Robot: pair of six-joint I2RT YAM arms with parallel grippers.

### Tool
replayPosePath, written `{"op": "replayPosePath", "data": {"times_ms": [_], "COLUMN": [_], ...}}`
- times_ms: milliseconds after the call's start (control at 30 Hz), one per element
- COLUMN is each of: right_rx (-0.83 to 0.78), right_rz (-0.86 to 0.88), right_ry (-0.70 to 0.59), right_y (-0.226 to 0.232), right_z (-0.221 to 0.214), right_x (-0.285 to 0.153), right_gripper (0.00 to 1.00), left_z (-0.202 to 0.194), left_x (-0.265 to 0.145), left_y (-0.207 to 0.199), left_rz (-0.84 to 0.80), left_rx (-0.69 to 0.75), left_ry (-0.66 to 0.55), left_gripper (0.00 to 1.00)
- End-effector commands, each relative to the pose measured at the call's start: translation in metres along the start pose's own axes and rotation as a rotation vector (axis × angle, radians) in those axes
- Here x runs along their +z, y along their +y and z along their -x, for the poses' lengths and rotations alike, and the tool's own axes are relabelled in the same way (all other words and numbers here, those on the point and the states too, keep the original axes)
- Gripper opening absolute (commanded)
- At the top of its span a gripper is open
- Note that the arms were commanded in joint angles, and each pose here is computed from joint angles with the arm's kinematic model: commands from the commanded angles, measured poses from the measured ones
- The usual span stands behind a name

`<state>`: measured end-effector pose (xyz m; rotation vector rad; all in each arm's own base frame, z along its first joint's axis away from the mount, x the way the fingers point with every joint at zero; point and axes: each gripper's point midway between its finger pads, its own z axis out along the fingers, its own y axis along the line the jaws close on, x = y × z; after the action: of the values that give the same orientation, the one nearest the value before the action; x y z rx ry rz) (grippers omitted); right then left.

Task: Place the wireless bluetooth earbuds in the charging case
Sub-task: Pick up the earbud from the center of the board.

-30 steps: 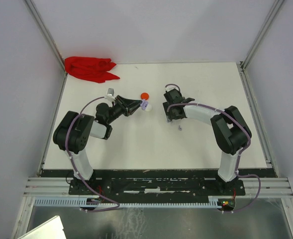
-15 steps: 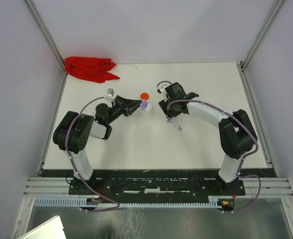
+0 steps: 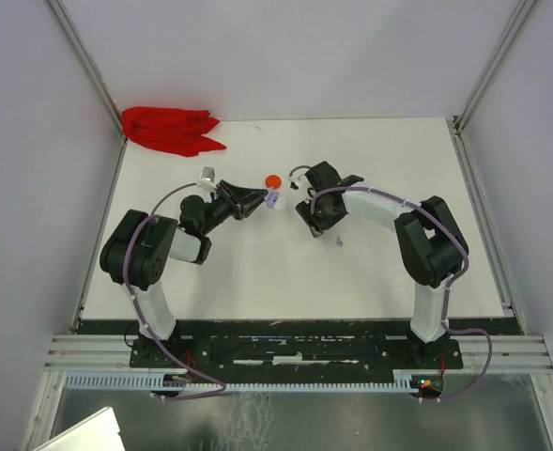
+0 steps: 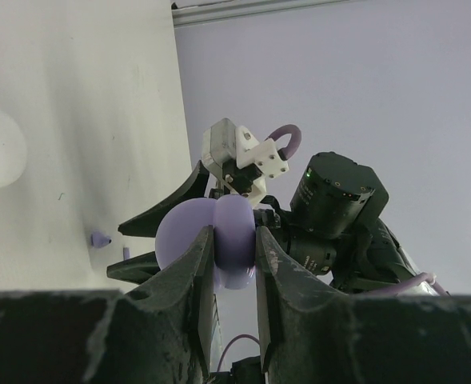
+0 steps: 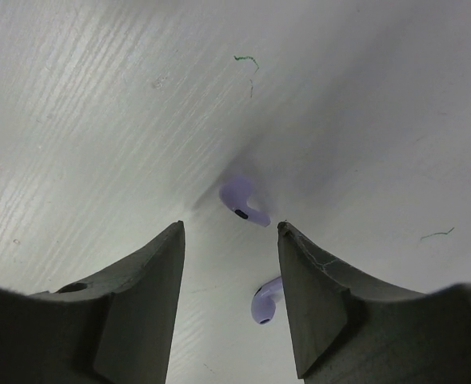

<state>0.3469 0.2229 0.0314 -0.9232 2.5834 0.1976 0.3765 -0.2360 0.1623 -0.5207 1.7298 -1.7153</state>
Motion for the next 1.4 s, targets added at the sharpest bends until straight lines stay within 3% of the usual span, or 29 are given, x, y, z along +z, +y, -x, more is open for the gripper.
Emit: {"op": "replayPosePath", "data": {"times_ms": [0, 1167, 1367], "right_rx": [-0.025, -0.003, 0.004], "right_rz": [0.002, -0.072, -0.062], "right_ry": [-0.049, -0.012, -0.008], "right_y": [-0.002, -0.020, -0.020], "right_z": [0.022, 0.025, 0.022], "right_x": [-0.001, 0.020, 0.019], "right_gripper": [0.58, 0.46, 0.40], "left_z": [0.000, 0.004, 0.004], "left_x": [-0.002, -0.002, -0.003], "left_y": [-0.014, -0.018, -0.017], "left_rz": [-0.057, -0.067, -0.064], "left_rx": [0.009, 0.010, 0.009], "left_ry": [0.003, 0.003, 0.001], "left_gripper": [0.03, 0.03, 0.03]}}
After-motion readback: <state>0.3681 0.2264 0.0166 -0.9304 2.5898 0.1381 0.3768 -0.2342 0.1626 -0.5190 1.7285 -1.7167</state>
